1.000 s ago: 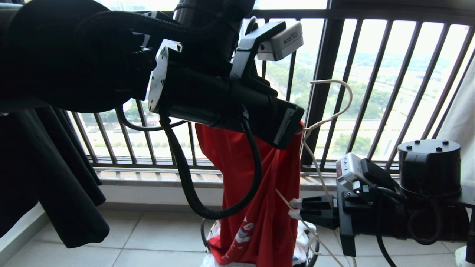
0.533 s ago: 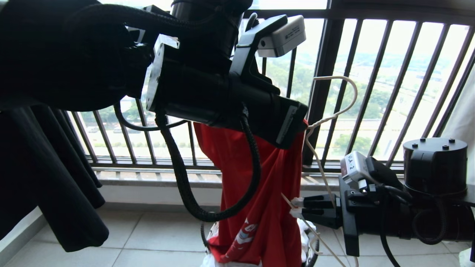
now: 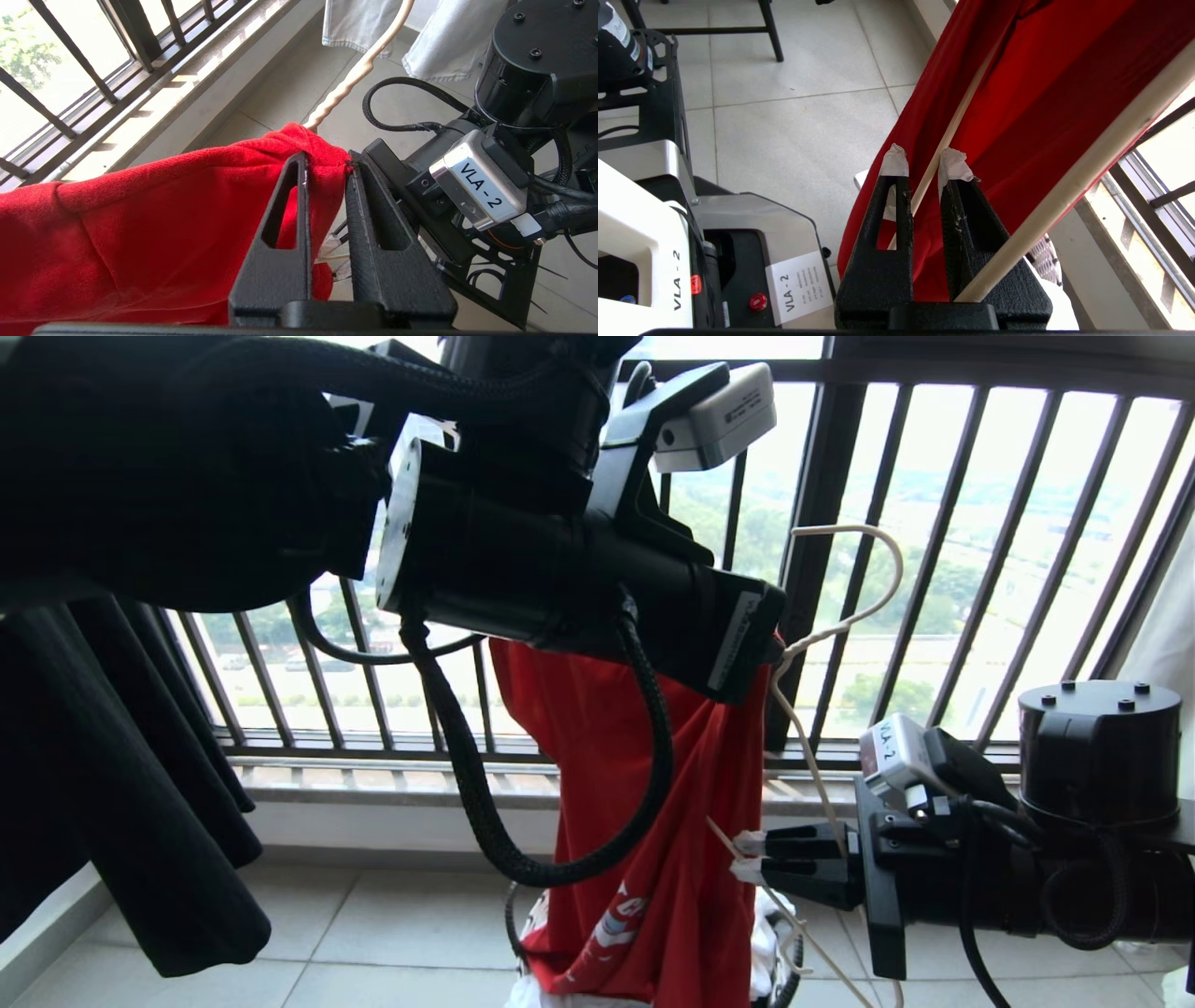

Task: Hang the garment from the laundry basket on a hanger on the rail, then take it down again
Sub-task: Hang the clothes on the clothes rack

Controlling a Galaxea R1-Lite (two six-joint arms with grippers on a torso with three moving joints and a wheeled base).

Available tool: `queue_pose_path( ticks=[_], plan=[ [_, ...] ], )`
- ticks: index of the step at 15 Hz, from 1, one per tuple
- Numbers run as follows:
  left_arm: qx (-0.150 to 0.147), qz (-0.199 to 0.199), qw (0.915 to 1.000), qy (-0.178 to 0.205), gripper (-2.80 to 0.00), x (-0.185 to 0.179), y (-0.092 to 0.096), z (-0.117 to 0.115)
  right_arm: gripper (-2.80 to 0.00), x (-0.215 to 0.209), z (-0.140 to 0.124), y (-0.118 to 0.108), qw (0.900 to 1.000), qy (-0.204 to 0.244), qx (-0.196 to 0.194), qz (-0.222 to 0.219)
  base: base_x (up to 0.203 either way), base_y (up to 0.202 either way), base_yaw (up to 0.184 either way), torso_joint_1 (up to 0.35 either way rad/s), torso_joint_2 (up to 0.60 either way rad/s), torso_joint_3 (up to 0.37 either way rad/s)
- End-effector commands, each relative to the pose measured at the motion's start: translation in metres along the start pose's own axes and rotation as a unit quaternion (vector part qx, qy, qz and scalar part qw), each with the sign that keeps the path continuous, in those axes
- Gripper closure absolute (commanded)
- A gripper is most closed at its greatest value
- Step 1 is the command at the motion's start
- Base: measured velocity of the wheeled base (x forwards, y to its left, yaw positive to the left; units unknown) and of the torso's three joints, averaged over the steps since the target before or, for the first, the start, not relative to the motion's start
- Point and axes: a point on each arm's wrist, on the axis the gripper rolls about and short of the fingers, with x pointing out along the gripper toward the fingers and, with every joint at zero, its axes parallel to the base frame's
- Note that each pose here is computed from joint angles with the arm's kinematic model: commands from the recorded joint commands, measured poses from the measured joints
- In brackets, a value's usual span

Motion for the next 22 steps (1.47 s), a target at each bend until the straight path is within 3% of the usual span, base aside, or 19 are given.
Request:
queue_pose_path(
  ticks=[1,12,13,19,20,22],
  plan=[
    [0.0,0.001,1.0,0.003,-2.8,-0.001,0.0,-0.001,0.0,0.0,0.001,0.0,1.0,-0.003,-0.003,0.001,0.0,0.0,0.0,0.0,0.0,0.0],
    [-0.003,0.019,0.9998,0.003,-2.8,-0.04,-0.002,-0.009,0.0,-0.002,0.001,-0.007,1.0,-0.004,-0.001,-0.012,0.0,0.0,0.0,0.0,0.0,0.0],
    [-0.005,0.025,0.9997,0.003,0.0,-0.045,-0.001,-0.01,0.0,-0.002,0.001,-0.007,1.0,-0.004,-0.001,-0.012,0.0,0.0,0.0,0.0,0.0,0.0],
    [-0.029,0.083,0.996,-0.008,0.0,-0.095,0.037,0.002,0.0,0.001,0.0,-0.005,1.0,0.002,0.002,-0.004,0.0,0.0,0.0,0.0,0.0,0.0],
    [-0.032,0.089,0.9955,0.009,0.0,-0.104,0.046,0.003,0.0,0.002,0.0,-0.004,1.0,0.002,0.001,-0.002,0.0,0.0,0.0,0.0,0.0,0.0],
    [-0.006,0.088,0.9944,0.058,0.0,-0.109,0.058,-0.004,0.0,0.002,0.0,-0.003,1.0,0.002,0.002,0.0,0.0,0.0,0.0,0.0,0.0,0.0]
  ],
)
